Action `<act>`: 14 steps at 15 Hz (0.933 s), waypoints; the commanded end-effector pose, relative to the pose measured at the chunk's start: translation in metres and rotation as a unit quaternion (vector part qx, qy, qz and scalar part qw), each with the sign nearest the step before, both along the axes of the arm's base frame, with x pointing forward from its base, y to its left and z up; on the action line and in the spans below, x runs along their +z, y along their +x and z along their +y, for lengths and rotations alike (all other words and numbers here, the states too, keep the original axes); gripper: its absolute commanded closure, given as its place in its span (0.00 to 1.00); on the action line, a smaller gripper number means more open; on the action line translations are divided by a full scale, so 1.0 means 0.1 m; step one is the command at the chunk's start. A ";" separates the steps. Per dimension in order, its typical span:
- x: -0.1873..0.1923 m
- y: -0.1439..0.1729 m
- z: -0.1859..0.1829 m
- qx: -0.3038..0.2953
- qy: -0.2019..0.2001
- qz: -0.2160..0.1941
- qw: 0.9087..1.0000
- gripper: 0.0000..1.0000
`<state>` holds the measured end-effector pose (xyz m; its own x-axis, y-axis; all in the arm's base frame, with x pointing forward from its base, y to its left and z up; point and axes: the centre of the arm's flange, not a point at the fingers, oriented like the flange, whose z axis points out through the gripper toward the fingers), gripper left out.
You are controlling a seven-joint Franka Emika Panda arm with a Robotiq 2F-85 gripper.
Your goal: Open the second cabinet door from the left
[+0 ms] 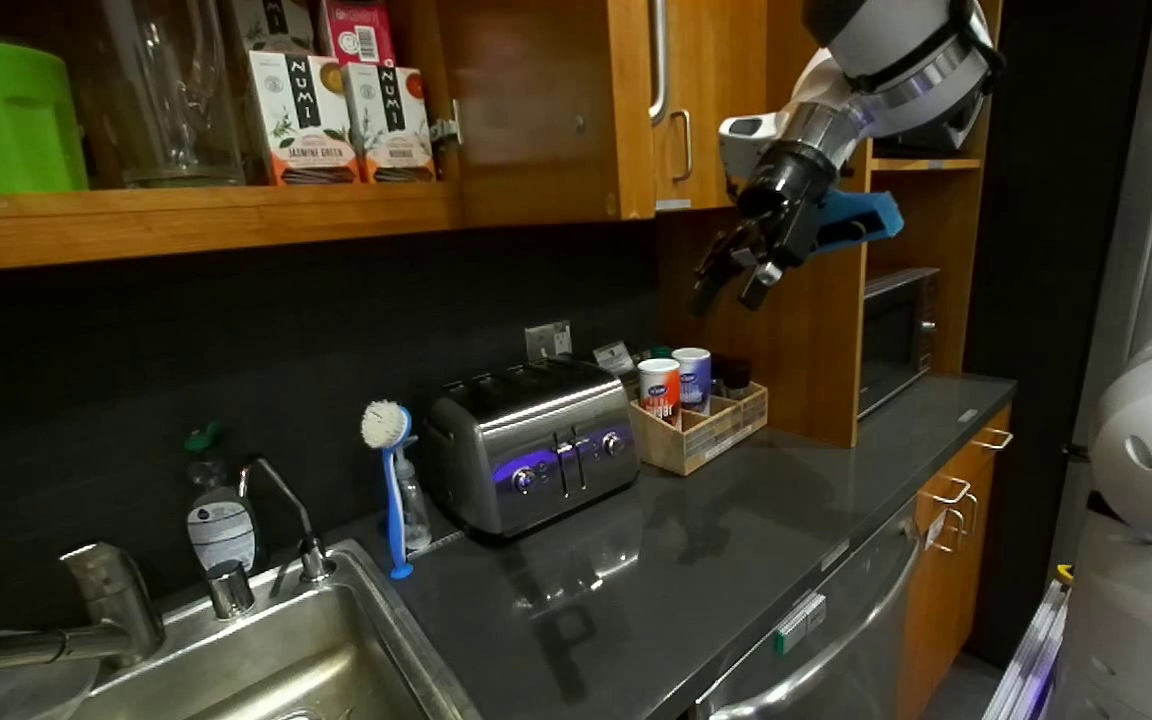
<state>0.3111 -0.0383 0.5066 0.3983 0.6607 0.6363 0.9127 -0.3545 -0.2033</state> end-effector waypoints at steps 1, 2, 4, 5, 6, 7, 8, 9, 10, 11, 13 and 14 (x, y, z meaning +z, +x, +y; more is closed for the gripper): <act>-0.04 -0.01 -0.02 -0.021 -0.025 0.010 0.999 0.00; -0.06 0.00 -0.03 -0.031 -0.036 0.014 0.999 0.00; -0.09 0.00 -0.08 -0.044 -0.053 0.023 0.997 0.00; -0.11 0.00 -0.10 -0.050 -0.060 0.027 0.997 0.00; -0.13 0.00 -0.11 -0.055 -0.066 0.031 0.996 0.00; -0.14 0.00 -0.13 -0.060 -0.070 0.034 0.995 0.00; -0.15 0.00 -0.13 -0.066 -0.075 0.032 0.994 0.00; -0.16 0.00 -0.14 -0.069 -0.078 0.034 0.994 0.00; -0.17 0.00 -0.14 -0.070 -0.080 0.035 0.994 0.00; -0.17 0.00 -0.15 -0.064 -0.072 0.036 0.995 0.00; -0.16 -0.01 -0.15 -0.054 -0.054 0.032 0.997 0.00; -0.16 -0.01 -0.15 -0.061 -0.058 0.028 0.996 0.00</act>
<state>0.3115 -0.0536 0.4886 0.5193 0.6783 0.5198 0.8482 -0.4833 -0.2166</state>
